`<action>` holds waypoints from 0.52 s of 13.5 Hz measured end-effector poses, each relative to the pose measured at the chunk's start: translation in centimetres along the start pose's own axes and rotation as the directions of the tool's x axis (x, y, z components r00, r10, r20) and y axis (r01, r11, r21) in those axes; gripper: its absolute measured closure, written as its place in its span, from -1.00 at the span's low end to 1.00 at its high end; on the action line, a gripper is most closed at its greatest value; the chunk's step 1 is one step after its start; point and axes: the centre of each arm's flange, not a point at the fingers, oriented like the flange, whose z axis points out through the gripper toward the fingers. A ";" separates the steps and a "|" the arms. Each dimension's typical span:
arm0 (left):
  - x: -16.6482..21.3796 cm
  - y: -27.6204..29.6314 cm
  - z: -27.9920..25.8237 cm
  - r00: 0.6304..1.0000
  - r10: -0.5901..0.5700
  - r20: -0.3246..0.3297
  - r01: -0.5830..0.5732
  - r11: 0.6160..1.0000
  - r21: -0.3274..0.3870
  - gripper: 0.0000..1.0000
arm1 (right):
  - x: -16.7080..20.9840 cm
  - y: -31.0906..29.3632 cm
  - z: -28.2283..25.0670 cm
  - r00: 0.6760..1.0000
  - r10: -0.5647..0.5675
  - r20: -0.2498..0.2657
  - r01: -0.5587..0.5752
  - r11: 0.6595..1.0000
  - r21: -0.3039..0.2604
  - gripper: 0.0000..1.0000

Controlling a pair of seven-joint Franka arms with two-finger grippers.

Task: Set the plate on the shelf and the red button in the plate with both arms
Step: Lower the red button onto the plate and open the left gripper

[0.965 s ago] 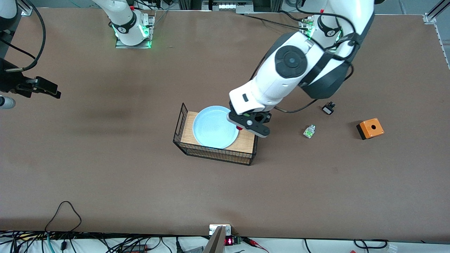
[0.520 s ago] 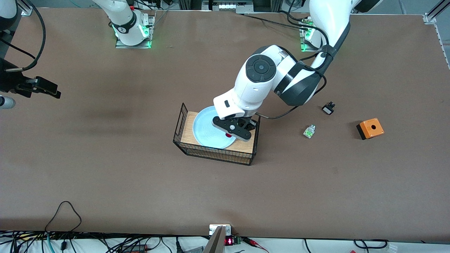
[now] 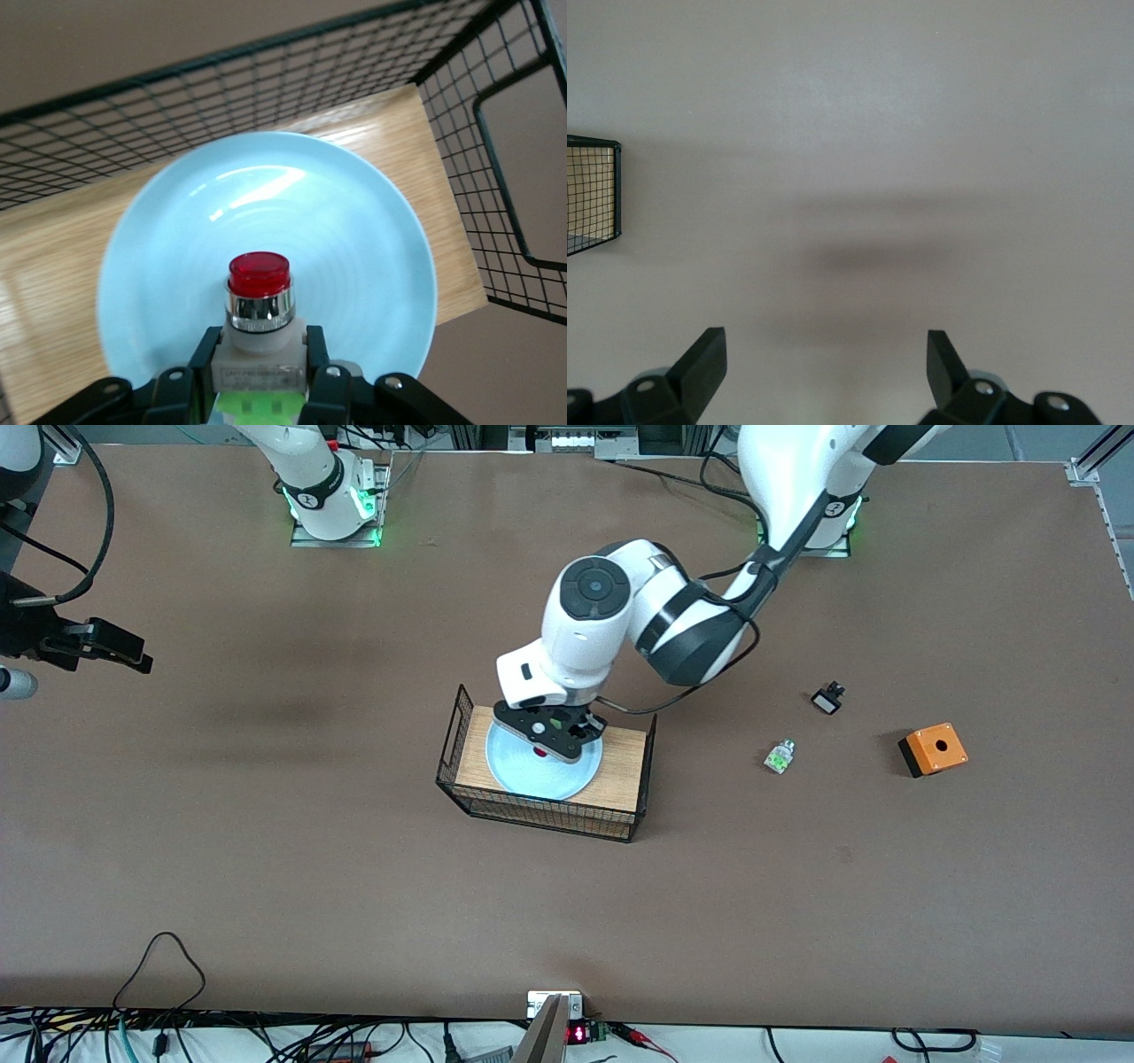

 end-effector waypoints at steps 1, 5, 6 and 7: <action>-0.1 0.4 0.9 1.000 0.009 -0.002 -0.009 1.000 0.010 0.16 | 0.0 0.0 0.0 1.000 0.001 0.000 -0.001 1.000 0.000 -1.00; 0.3 -0.5 1.7 1.000 -0.002 -0.012 0.003 1.000 0.025 -0.30 | 0.0 0.1 0.0 1.000 0.001 0.000 -0.001 1.000 0.000 -1.00; 0.6 -0.7 0.9 0.999 -0.022 -0.023 0.023 0.999 0.024 -0.50 | 0.0 0.1 0.0 1.000 0.001 0.000 -0.001 1.000 0.000 -1.00; 0.8 -0.9 -0.2 0.999 -0.042 -0.022 0.042 0.999 0.029 -0.67 | 0.0 0.1 0.0 1.000 0.001 0.000 -0.001 1.000 0.000 -1.00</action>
